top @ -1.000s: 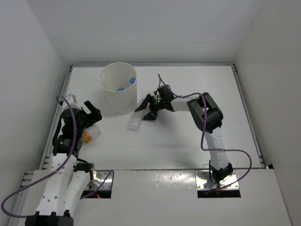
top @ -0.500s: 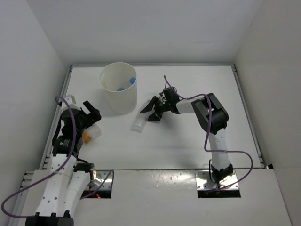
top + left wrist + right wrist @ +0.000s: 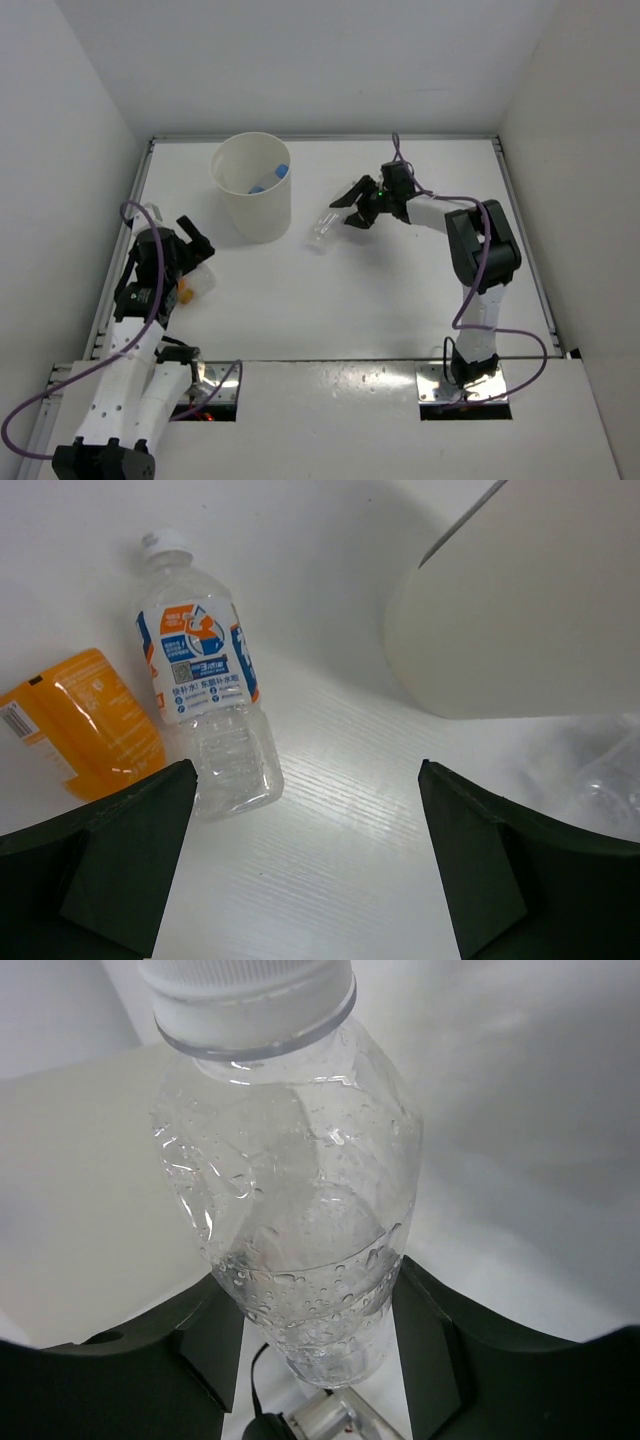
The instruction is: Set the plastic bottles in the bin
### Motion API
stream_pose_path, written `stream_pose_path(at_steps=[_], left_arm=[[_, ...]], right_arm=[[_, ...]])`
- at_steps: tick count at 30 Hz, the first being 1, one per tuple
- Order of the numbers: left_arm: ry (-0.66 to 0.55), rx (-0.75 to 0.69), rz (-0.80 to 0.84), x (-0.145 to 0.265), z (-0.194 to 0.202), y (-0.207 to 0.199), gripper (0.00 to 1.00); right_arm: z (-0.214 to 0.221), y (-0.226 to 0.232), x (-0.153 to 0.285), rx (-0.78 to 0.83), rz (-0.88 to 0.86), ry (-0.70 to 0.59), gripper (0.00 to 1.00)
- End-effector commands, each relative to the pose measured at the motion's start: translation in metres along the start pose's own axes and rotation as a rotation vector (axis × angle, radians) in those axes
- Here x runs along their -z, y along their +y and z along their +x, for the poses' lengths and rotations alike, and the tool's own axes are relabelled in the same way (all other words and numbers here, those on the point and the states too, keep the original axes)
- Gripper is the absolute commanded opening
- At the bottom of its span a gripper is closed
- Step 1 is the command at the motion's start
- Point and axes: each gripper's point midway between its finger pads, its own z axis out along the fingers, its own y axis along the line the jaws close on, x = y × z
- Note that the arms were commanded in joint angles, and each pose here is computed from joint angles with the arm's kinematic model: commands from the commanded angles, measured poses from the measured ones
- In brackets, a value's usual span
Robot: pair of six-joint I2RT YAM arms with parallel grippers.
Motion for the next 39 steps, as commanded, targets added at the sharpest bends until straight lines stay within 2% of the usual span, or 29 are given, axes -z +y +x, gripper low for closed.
stream_pose_path(at_steps=[1, 5, 9, 11, 18, 20, 22, 23, 27, 31, 35, 38, 39], left_arm=[[0.025, 0.031, -0.053, -0.001, 0.005, 0.007, 1.00], [0.045, 0.038, -0.109, -0.004, 0.006, 0.013, 1.00], [0.041, 0.056, -0.144, -0.005, 0.007, 0.019, 1.00], [0.041, 0.056, -0.144, -0.005, 0.007, 0.019, 1.00], [0.035, 0.049, -0.139, -0.005, 0.005, 0.018, 1.00], [0.040, 0.050, -0.132, -0.005, 0.006, 0.016, 1.00], [0.032, 0.052, -0.127, -0.006, 0.004, 0.015, 1.00], [0.032, 0.052, -0.127, -0.006, 0.004, 0.015, 1.00], [0.040, 0.050, -0.132, -0.007, 0.006, 0.016, 1.00], [0.040, 0.040, -0.131, -0.007, 0.006, 0.016, 1.00], [0.048, 0.038, -0.136, -0.008, 0.009, 0.018, 1.00], [0.048, 0.038, -0.136, -0.008, 0.009, 0.018, 1.00], [0.040, 0.040, -0.132, -0.009, 0.007, 0.017, 1.00]], right_arm=[[-0.029, 0.049, 0.029, 0.080, -0.096, -0.120, 0.00], [-0.060, 0.099, 0.057, 0.165, -0.177, -0.219, 0.00], [-0.081, 0.170, 0.089, 0.285, -0.288, -0.312, 0.00], [-0.080, 0.206, 0.102, 0.328, -0.346, -0.339, 0.00], [-0.073, 0.285, 0.137, 0.465, -0.471, -0.419, 0.00], [-0.059, 0.318, 0.149, 0.558, -0.530, -0.431, 0.00], [-0.053, 0.326, 0.141, 0.605, -0.503, -0.432, 0.00], [-0.040, 0.347, 0.146, 0.685, -0.527, -0.457, 0.00], [-0.016, 0.351, 0.113, 0.797, -0.454, -0.436, 0.00], [0.004, 0.324, 0.073, 0.890, -0.294, -0.422, 0.00], [0.041, 0.311, 0.041, 0.990, -0.235, -0.375, 0.00], [0.053, 0.303, 0.024, 1.024, -0.201, -0.360, 0.00], [0.062, 0.304, 0.019, 1.030, -0.202, -0.358, 0.03]])
